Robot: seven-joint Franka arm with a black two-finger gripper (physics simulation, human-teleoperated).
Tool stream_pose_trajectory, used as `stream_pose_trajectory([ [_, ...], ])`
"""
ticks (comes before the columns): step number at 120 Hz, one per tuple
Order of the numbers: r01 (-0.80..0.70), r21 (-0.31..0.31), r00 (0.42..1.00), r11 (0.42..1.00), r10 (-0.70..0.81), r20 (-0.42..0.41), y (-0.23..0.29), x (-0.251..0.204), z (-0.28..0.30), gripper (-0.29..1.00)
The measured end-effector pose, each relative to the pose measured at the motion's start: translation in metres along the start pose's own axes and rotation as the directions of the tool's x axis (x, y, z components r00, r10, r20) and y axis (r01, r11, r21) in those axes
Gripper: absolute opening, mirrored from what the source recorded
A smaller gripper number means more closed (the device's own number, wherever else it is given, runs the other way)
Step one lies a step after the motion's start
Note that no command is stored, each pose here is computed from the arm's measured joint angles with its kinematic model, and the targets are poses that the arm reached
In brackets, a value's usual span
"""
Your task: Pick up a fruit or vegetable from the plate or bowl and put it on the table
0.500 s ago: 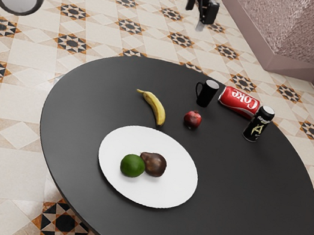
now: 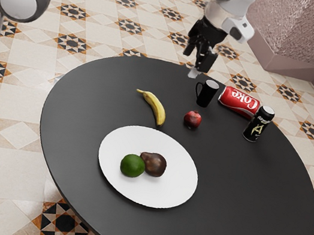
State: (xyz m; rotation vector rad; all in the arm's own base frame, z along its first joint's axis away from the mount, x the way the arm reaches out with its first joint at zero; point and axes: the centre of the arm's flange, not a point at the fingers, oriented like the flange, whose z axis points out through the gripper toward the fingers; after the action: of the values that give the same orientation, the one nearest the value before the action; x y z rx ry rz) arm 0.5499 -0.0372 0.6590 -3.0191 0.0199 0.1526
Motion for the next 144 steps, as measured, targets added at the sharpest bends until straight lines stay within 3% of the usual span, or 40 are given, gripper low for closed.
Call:
stream_pose_trajectory([
  [16, -0.119, -0.030, 0.991, 0.992, 0.121, 0.050, 0.072, -0.042, 0.055, 0.70],
  [34, -0.015, -0.110, 0.999, 0.994, 0.018, 0.032, 0.052, -0.057, 0.084, 0.70],
  [61, 0.048, -0.208, 0.999, 0.977, -0.043, 0.031, 0.087, -0.072, 0.117, 0.70],
  [85, 0.052, -0.213, 0.999, 0.976, -0.047, 0.029, 0.131, -0.094, 0.128, 0.70],
  [144, 0.188, -0.225, 0.982, 0.956, -0.178, 0.064, 0.130, -0.090, 0.161, 0.70],
])
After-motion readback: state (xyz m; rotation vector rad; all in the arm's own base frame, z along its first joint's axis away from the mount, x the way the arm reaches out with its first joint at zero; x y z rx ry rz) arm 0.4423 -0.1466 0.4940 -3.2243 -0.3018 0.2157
